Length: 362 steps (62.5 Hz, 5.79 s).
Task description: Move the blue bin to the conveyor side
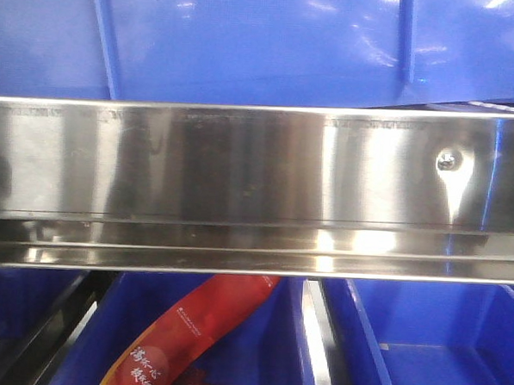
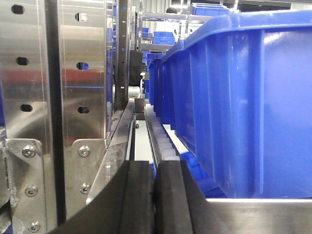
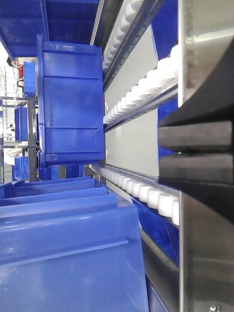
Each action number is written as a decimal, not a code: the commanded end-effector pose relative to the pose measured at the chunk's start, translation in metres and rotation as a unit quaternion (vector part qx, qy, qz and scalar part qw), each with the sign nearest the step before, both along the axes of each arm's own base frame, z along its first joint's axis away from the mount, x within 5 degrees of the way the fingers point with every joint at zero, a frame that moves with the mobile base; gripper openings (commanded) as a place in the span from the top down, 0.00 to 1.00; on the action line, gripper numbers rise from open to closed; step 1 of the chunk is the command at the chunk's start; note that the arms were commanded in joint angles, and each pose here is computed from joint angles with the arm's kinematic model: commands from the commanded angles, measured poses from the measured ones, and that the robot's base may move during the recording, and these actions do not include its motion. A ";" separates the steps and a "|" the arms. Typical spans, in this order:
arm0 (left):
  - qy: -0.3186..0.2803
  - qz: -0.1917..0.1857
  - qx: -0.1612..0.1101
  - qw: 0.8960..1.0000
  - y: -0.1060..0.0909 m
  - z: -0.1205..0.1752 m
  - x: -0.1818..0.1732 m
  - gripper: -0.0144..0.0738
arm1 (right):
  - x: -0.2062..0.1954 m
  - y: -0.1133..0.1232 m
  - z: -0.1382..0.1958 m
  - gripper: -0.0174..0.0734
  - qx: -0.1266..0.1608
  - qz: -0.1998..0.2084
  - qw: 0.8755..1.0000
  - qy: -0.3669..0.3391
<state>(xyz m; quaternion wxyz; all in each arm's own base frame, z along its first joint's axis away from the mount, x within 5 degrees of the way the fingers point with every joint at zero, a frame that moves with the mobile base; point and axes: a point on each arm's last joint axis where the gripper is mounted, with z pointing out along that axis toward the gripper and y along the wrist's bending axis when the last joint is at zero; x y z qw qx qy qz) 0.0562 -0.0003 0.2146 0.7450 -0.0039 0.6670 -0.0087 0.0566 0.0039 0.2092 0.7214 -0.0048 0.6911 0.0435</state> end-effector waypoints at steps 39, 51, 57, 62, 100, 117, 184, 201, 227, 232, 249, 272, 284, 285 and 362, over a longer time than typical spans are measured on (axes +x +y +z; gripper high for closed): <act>-0.010 0.001 -0.004 1.000 0.000 0.002 0.000 0.85 | 0.000 0.000 0.003 0.90 -0.009 -0.001 1.000 -0.015; -0.010 0.001 -0.004 1.000 0.000 0.002 0.000 0.85 | 0.000 0.000 0.003 0.90 -0.015 -0.001 1.000 -0.015; -0.023 0.001 -0.007 1.000 0.000 0.005 -0.001 0.85 | -0.001 0.000 0.003 0.90 -0.014 -0.001 1.000 -0.019; -0.075 0.000 -0.027 0.997 0.001 0.014 -0.003 0.85 | -0.001 0.000 0.009 0.90 -0.012 -0.003 0.999 -0.051; -0.058 -0.012 -0.039 0.997 -0.001 0.162 -0.011 0.85 | -0.023 -0.001 0.184 0.90 -0.009 0.001 0.993 -0.116; 0.191 -0.019 -0.033 0.981 -0.004 0.221 0.046 0.85 | 0.041 0.005 0.251 0.90 -0.031 0.014 0.985 0.167; 0.267 -0.027 -0.047 0.962 -0.007 0.238 0.140 0.85 | 0.286 0.053 0.277 0.89 -0.099 0.068 0.929 0.349; 0.267 -0.027 -0.047 0.962 -0.007 0.238 0.140 0.85 | 0.308 0.055 0.255 0.55 -0.108 0.063 0.917 0.378; 0.280 -0.028 -0.046 0.959 -0.007 0.236 0.139 0.85 | 0.323 0.064 0.236 0.41 -0.110 0.084 0.907 0.399; 0.280 -0.028 -0.046 0.959 -0.007 0.236 0.139 0.85 | 0.324 0.070 0.233 0.41 -0.113 0.090 0.904 0.401; 0.279 -0.028 -0.046 0.959 -0.007 0.236 0.139 0.85 | 0.323 0.084 0.231 0.41 -0.137 0.095 0.901 0.400; 0.301 -0.029 -0.046 0.952 -0.007 0.233 0.137 0.85 | 0.330 0.083 0.223 0.41 -0.132 0.079 0.898 0.412; 0.301 -0.029 -0.046 0.952 -0.007 0.233 0.137 0.85 | 0.331 0.083 0.216 0.41 -0.133 0.078 0.893 0.422; 0.301 -0.029 -0.046 0.952 -0.007 0.233 0.137 0.85 | 0.331 0.083 0.216 0.41 -0.133 0.078 0.893 0.423; 0.239 -0.035 -0.084 0.967 -0.010 0.219 0.207 0.52 | 0.332 0.077 0.216 0.89 -0.147 0.052 0.893 0.422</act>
